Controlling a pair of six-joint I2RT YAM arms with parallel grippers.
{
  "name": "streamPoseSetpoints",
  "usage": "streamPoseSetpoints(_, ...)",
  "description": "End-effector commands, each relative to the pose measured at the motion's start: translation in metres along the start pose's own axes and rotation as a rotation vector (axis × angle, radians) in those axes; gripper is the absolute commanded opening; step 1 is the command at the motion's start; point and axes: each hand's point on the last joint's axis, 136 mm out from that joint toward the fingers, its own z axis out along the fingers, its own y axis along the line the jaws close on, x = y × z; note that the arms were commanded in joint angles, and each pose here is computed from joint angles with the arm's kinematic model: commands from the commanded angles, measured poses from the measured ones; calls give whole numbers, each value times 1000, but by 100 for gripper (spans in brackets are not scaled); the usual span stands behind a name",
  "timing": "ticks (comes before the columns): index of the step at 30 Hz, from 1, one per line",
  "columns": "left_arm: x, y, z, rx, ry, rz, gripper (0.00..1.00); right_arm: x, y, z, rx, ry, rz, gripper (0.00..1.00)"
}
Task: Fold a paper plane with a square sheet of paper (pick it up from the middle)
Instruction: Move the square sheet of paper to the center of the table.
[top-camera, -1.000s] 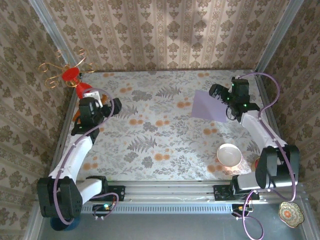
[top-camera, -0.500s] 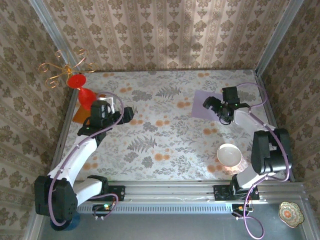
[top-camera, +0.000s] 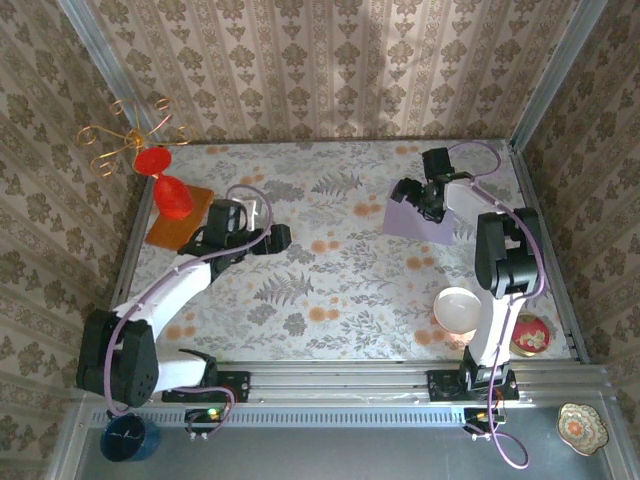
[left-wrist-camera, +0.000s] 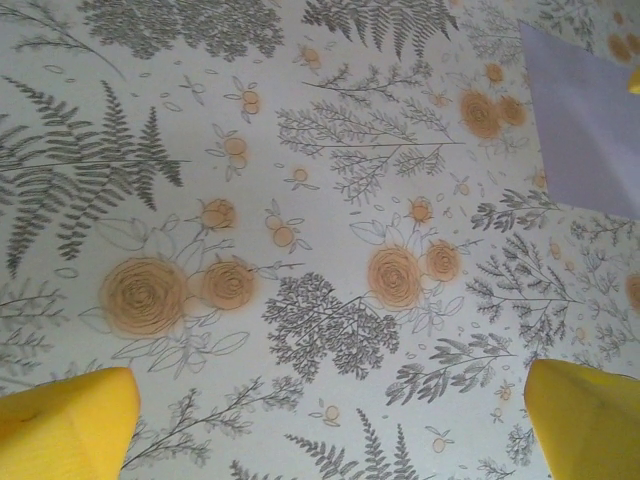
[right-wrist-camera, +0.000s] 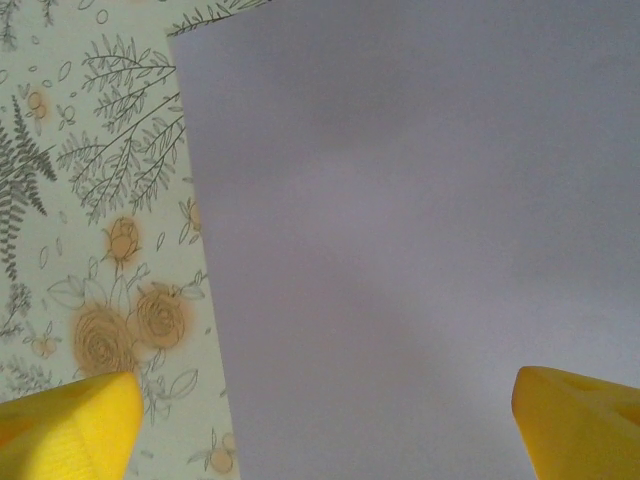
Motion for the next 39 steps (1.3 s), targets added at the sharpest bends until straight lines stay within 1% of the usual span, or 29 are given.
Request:
streamPoseSetpoints(1,-20,-20,0,58,-37,-1,100,9,-3,13,37,78,-23,96)
streamPoseSetpoints(3,-19,-21,5,62,-28,-11,100,9,-3,21,41,90,-22,95)
streamPoseSetpoints(4,-19,-22,7,67,-25,-17,100,16,-7,23,54,118,-18,95)
streamPoseSetpoints(8,-14,-25,15,74,1,-32,99,30,-10,31,60,158,-10,94)
streamPoseSetpoints(11,-9,-27,21,79,24,-42,99,49,-13,35,71,204,-9,93)
streamPoseSetpoints(15,-4,-27,30,78,52,-57,98,74,-13,26,128,247,-57,92)
streamPoseSetpoints(17,-1,-27,34,77,68,-67,97,89,-7,21,105,288,-64,92)
streamPoseSetpoints(20,3,-26,39,76,84,-80,97,118,1,16,82,341,-72,91)
streamPoseSetpoints(24,8,-24,46,69,99,-106,95,170,15,11,59,409,-78,89)
streamPoseSetpoints(26,11,-22,49,59,105,-124,94,197,29,8,21,442,-65,88)
streamPoseSetpoints(31,18,-16,57,33,119,-191,91,255,75,5,-104,464,-19,84)
streamPoseSetpoints(33,20,-14,59,25,123,-218,90,263,99,0,-187,475,-6,84)
streamPoseSetpoints(35,23,-13,61,20,130,-253,88,259,118,-9,-254,484,-3,83)
streamPoseSetpoints(37,25,-12,62,20,139,-293,86,240,130,-26,-301,436,-28,83)
streamPoseSetpoints(38,33,-25,64,38,162,-283,86,230,130,-34,-312,406,-42,83)
streamPoseSetpoints(39,36,-30,65,44,171,-291,85,219,128,-41,-318,370,-55,83)
